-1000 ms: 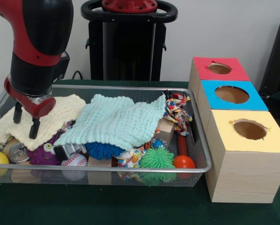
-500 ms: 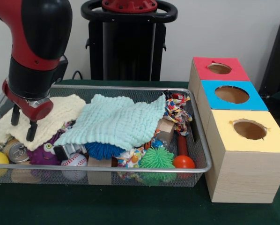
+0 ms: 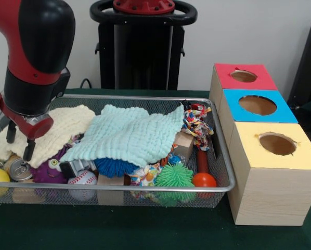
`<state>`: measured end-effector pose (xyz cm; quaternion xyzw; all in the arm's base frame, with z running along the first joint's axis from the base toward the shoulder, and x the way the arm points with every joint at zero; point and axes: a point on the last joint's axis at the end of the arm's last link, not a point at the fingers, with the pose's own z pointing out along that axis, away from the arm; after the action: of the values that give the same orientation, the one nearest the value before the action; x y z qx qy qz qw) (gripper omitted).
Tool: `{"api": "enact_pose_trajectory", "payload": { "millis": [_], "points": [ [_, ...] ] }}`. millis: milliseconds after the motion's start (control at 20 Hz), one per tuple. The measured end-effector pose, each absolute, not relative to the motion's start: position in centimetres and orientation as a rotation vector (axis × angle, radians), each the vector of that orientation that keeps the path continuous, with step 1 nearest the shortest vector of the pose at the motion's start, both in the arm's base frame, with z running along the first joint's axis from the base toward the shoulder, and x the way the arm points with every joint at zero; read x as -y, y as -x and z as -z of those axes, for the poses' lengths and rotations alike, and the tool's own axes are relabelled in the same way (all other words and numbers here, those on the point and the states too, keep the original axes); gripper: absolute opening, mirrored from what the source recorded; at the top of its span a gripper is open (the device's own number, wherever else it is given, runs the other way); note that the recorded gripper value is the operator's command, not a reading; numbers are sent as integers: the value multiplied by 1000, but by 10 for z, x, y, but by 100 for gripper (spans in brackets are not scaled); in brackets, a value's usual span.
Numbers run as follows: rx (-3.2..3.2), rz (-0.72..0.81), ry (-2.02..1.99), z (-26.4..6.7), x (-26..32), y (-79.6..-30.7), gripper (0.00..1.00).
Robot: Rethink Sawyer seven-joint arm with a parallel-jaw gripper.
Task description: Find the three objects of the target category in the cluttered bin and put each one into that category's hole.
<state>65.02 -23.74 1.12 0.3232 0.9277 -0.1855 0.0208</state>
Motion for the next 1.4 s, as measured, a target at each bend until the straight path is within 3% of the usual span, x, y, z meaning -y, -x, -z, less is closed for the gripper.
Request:
{"api": "enact_pose_trajectory", "payload": {
  "millis": [1400],
  "points": [
    [-2868, 592, -1001, -6, 241, -656, 100]
  ]
}}
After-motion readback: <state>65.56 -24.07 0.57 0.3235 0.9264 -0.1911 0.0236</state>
